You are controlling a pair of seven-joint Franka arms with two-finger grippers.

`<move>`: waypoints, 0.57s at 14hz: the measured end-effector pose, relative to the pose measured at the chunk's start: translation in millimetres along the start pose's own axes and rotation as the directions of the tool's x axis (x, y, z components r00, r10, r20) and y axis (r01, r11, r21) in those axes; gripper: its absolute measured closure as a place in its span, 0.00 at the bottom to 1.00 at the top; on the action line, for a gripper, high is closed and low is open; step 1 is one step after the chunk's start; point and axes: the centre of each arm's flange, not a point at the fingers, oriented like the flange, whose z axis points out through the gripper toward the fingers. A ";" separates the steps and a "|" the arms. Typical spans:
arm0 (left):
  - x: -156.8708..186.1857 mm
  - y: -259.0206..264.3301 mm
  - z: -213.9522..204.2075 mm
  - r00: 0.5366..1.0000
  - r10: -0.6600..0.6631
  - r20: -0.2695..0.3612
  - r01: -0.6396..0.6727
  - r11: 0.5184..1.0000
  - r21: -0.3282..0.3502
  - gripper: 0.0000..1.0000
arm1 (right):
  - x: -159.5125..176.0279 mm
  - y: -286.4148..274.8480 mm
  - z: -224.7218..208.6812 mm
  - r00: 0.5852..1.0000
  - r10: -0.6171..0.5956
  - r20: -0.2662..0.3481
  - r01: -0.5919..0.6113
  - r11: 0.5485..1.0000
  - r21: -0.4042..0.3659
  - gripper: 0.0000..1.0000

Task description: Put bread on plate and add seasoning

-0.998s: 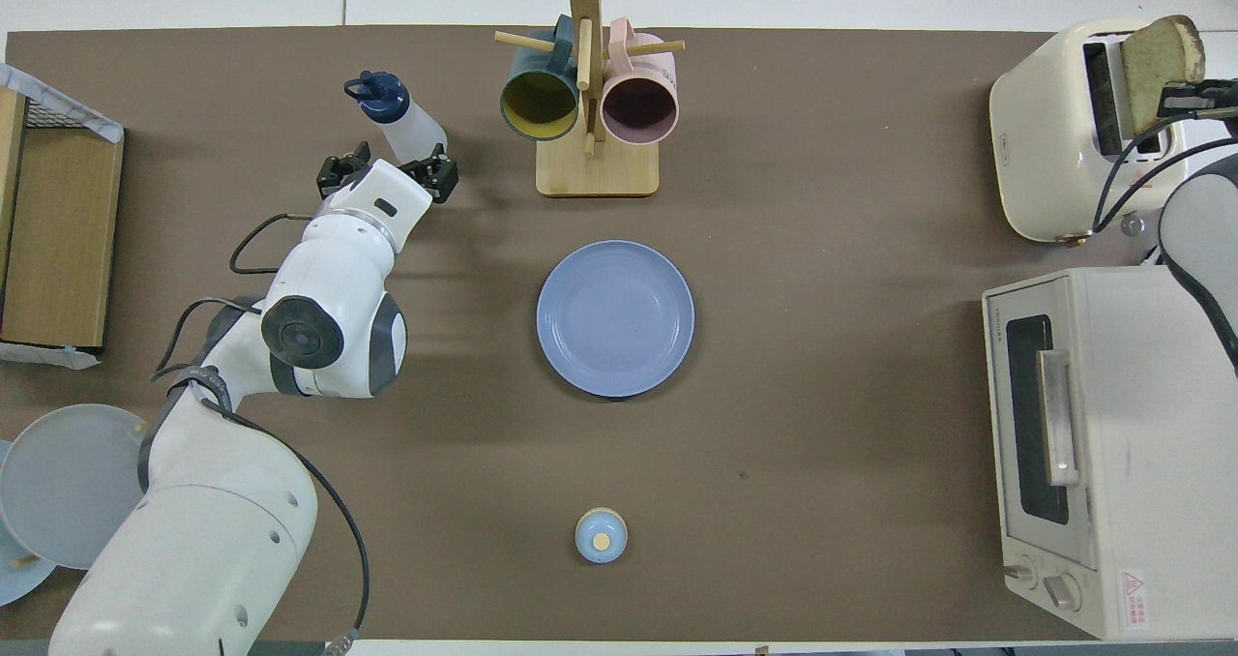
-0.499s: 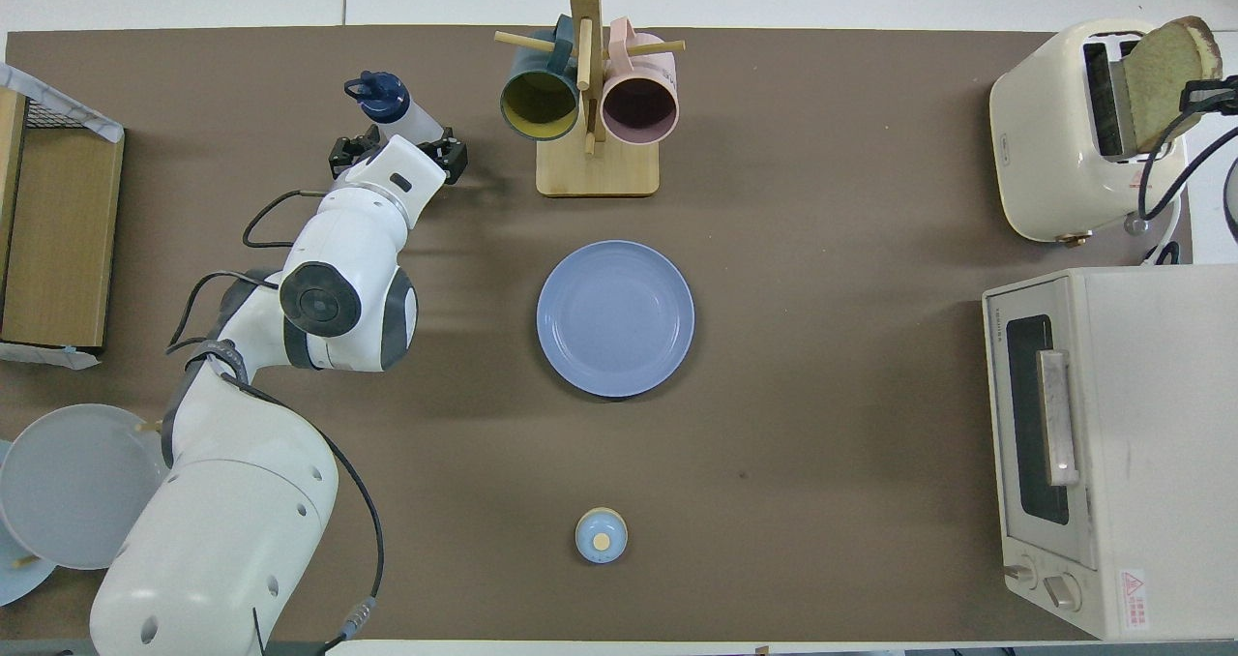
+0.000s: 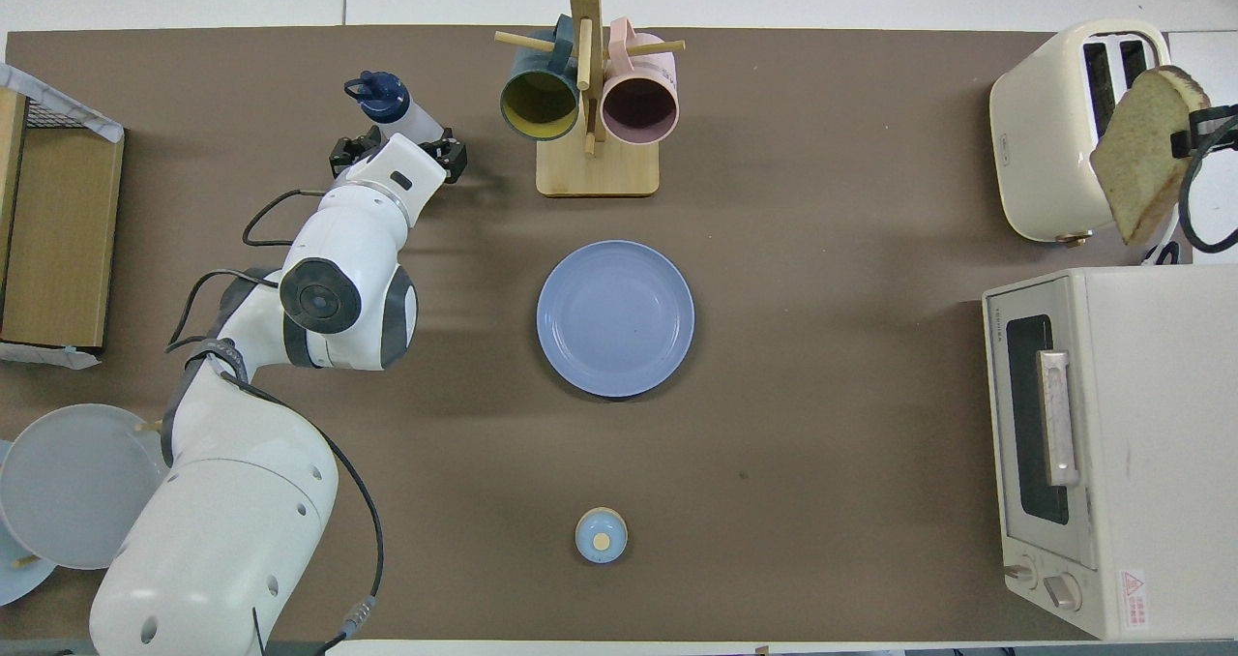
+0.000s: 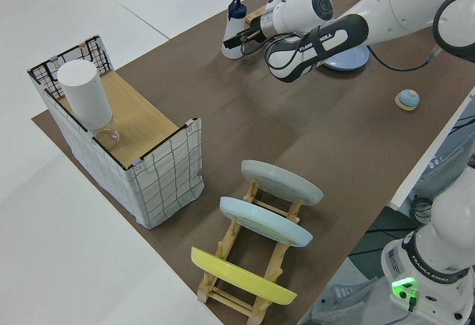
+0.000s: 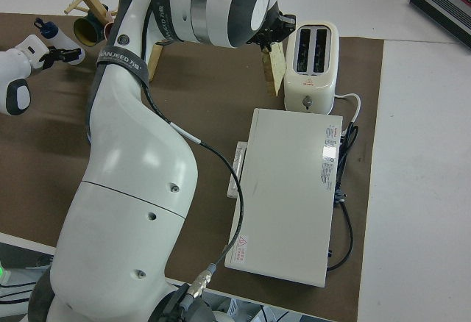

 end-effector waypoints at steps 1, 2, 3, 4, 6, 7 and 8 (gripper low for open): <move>-1.4 -0.2 1.3 1.000 0.000 0.015 0.000 1.000 0.001 0.22 | 2.4 -17.0 0.2 1.000 -0.028 0.007 0.028 1.000 0.009 0.93; -0.7 -0.3 1.4 1.000 0.001 0.018 -0.001 1.000 0.002 0.37 | 4.9 -36.0 1.6 0.998 -0.057 0.015 0.057 0.998 0.018 0.93; 0.6 -0.3 1.5 1.000 0.004 0.021 -0.004 1.000 0.002 0.44 | 7.0 -54.5 2.9 0.996 -0.085 0.022 0.084 0.996 0.026 0.93; 1.5 -1.5 1.9 1.000 0.009 0.024 -0.009 1.000 0.003 0.44 | 8.3 -72.5 4.2 0.994 -0.109 0.027 0.108 0.994 0.032 0.93; 2.5 -4.7 2.4 1.000 0.013 0.026 -0.013 1.000 0.007 0.44 | 8.3 -104.5 9.3 0.989 -0.143 0.040 0.141 0.989 0.042 0.93; 2.7 -6.3 2.6 1.000 0.012 0.026 -0.012 1.000 0.009 0.44 | 7.1 -116.4 12.1 0.988 -0.149 0.049 0.147 0.988 0.046 0.93; 3.4 -8.2 2.8 1.000 0.009 0.025 -0.010 1.000 0.011 0.44 | 5.1 -125.8 14.2 0.987 -0.146 0.060 0.143 0.988 0.052 0.93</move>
